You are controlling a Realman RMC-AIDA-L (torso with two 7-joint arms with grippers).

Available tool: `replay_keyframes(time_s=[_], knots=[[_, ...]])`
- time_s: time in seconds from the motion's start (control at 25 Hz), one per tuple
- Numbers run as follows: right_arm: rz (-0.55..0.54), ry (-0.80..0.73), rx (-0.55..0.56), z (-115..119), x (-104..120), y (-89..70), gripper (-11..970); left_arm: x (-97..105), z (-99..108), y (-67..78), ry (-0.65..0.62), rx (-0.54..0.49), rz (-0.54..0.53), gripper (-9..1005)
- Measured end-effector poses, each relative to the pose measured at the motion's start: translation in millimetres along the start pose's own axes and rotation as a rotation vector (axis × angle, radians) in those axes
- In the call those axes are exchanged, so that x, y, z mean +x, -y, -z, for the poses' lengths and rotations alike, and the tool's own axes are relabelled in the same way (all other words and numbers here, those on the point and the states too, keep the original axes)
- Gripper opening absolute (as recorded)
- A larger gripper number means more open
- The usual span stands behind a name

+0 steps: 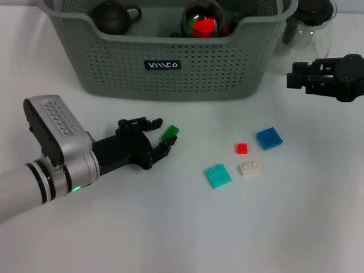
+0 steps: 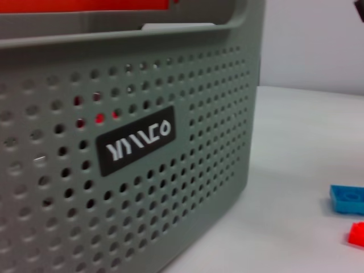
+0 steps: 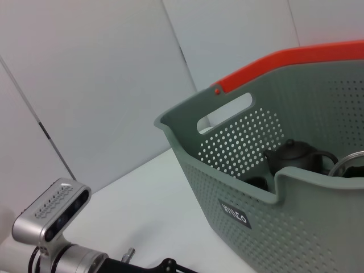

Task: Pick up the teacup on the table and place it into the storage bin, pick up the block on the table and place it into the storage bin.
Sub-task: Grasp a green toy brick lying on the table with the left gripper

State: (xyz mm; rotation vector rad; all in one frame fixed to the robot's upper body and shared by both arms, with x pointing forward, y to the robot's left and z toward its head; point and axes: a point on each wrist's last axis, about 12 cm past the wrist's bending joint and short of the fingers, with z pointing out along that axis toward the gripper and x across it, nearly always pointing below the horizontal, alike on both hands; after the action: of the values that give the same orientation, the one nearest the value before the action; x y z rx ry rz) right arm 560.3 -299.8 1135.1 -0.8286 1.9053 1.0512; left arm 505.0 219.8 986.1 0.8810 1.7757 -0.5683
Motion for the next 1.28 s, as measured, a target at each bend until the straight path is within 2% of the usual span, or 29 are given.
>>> replay_keyframes(time_s=[0.24, 0.68, 1.0, 1.28], knots=[[0.000, 0.002, 0.000, 0.1, -0.3, 0.0, 414, 1.6, -0.9, 3.2, -0.001, 0.003, -0.016, 469], [-0.001, 0.002, 0.001, 0.8, 0.1, 0.1, 413, 3.2, 1.2, -4.6, -0.002, -0.071, 0.016, 469], [-0.002, 0.003, 0.000, 1.7, 0.7, -0.2, 412, 3.8, 1.1, 4.6, 0.022, -0.040, -0.037, 469], [-0.005, -0.001, -0.001, 1.6, 2.3, -0.7, 412, 2.5, -3.7, 1.5, 0.008, -0.063, -0.026, 468]])
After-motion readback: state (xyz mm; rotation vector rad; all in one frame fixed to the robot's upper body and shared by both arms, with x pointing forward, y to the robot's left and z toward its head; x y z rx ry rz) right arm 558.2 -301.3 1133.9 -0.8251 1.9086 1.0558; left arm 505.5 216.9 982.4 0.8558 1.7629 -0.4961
